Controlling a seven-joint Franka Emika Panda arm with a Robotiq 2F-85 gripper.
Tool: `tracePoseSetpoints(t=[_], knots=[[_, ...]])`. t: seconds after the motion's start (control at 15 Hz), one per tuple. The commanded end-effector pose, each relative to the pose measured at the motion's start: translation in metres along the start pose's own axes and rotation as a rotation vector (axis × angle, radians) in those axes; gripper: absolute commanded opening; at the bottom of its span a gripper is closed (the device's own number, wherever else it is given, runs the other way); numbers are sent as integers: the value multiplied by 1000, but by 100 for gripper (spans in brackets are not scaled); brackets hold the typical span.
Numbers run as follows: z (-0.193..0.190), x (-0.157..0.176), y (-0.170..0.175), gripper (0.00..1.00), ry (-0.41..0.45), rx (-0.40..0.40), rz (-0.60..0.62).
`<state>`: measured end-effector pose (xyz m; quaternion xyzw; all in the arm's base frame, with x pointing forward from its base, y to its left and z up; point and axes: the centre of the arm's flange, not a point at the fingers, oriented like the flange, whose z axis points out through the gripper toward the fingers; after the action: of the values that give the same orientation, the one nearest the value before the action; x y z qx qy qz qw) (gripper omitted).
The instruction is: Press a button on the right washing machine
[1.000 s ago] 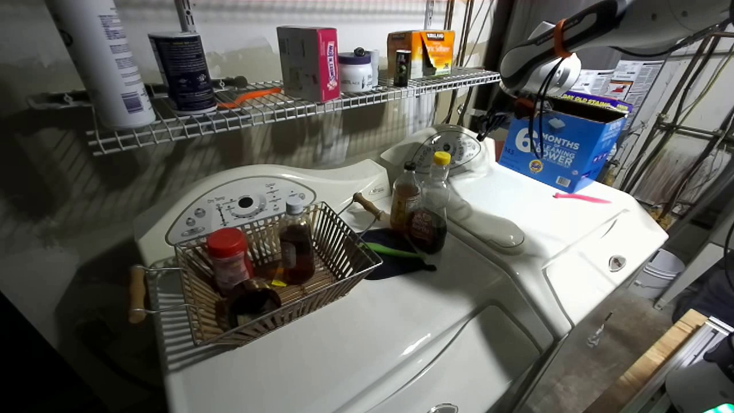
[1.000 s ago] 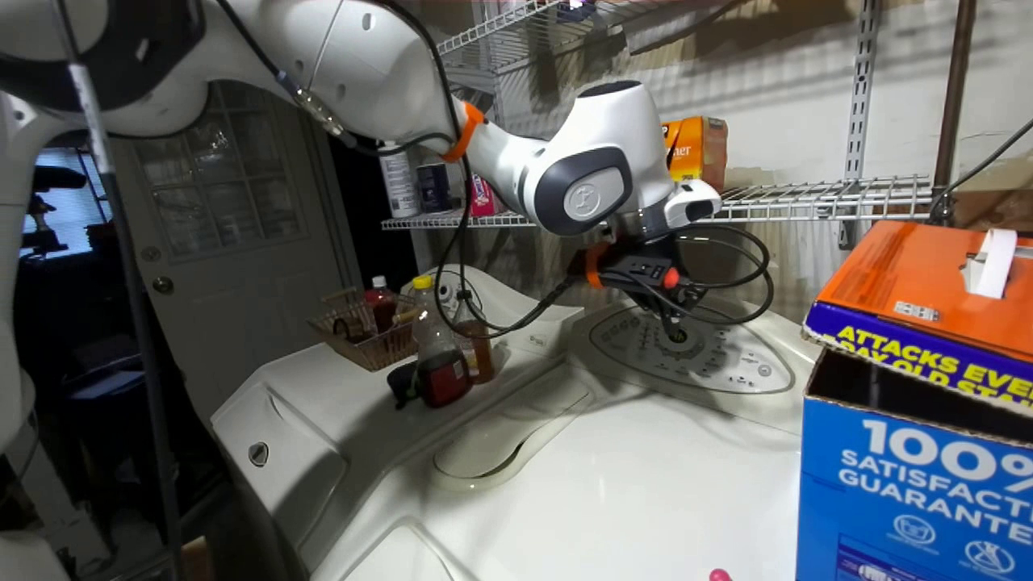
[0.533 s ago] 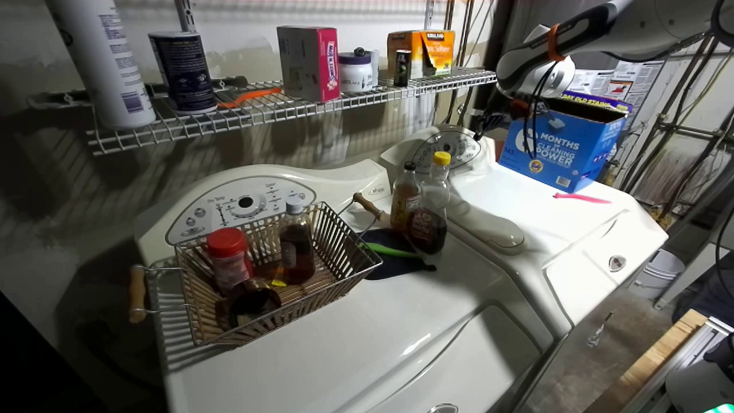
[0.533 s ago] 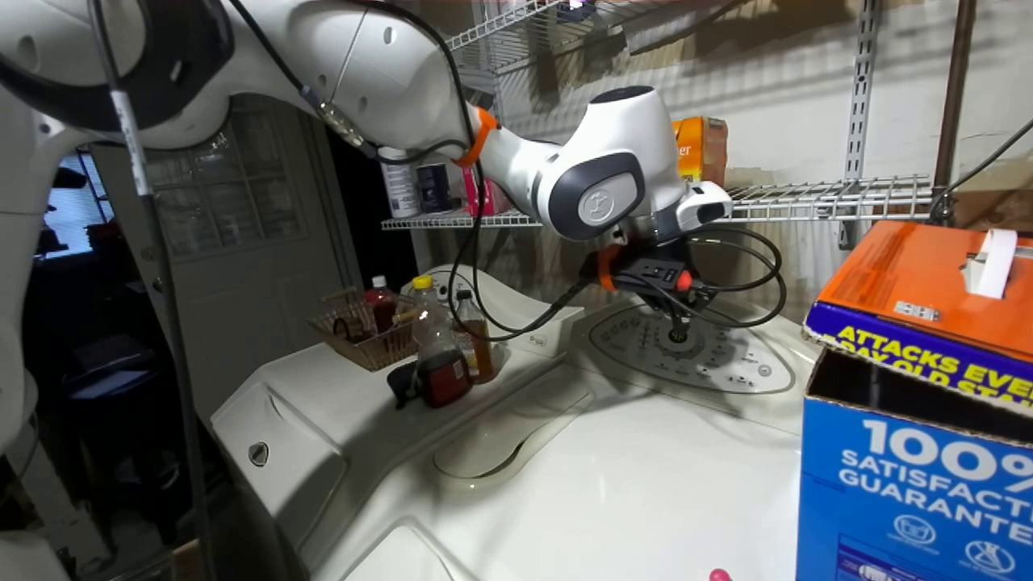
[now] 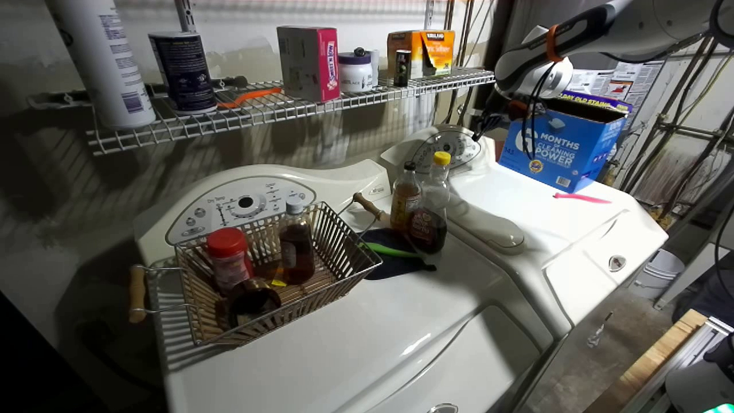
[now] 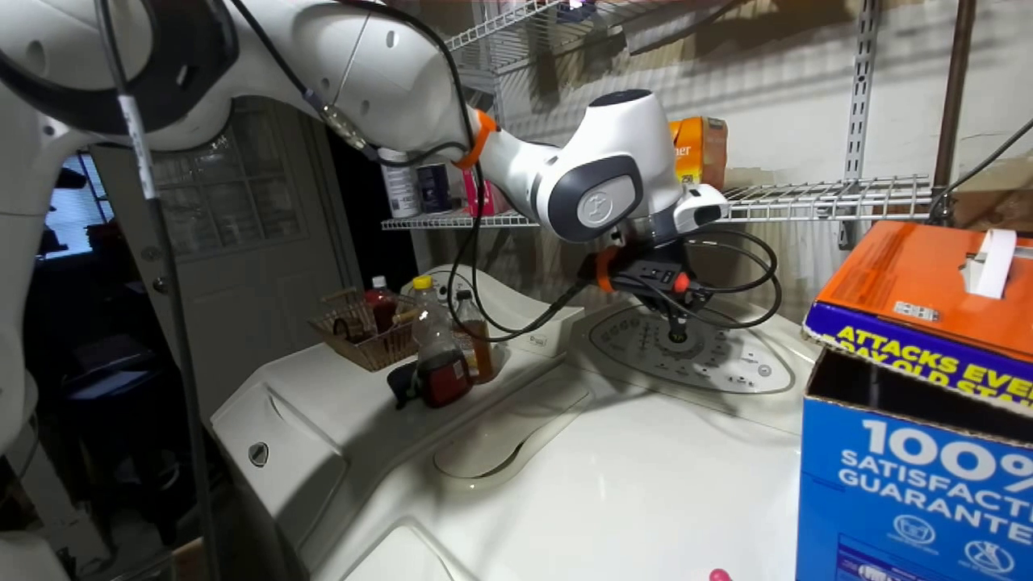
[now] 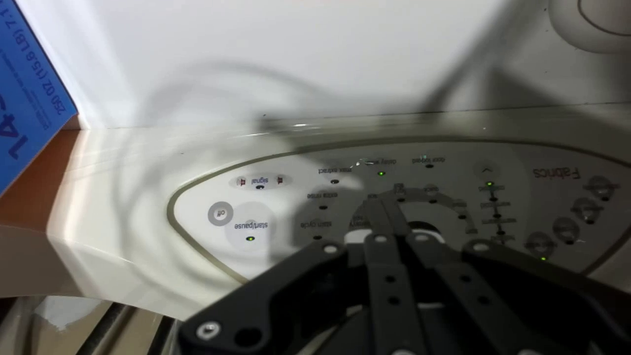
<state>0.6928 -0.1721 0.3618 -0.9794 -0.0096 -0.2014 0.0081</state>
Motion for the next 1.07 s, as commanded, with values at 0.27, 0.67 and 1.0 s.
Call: tracePoseSetpoints(t=[0.27, 0.67, 1.0], knots=[[31, 32, 7, 0, 0, -3, -40], [45, 40, 17, 0, -4, -31, -42], [53, 48, 22, 0, 0, -44, -43]])
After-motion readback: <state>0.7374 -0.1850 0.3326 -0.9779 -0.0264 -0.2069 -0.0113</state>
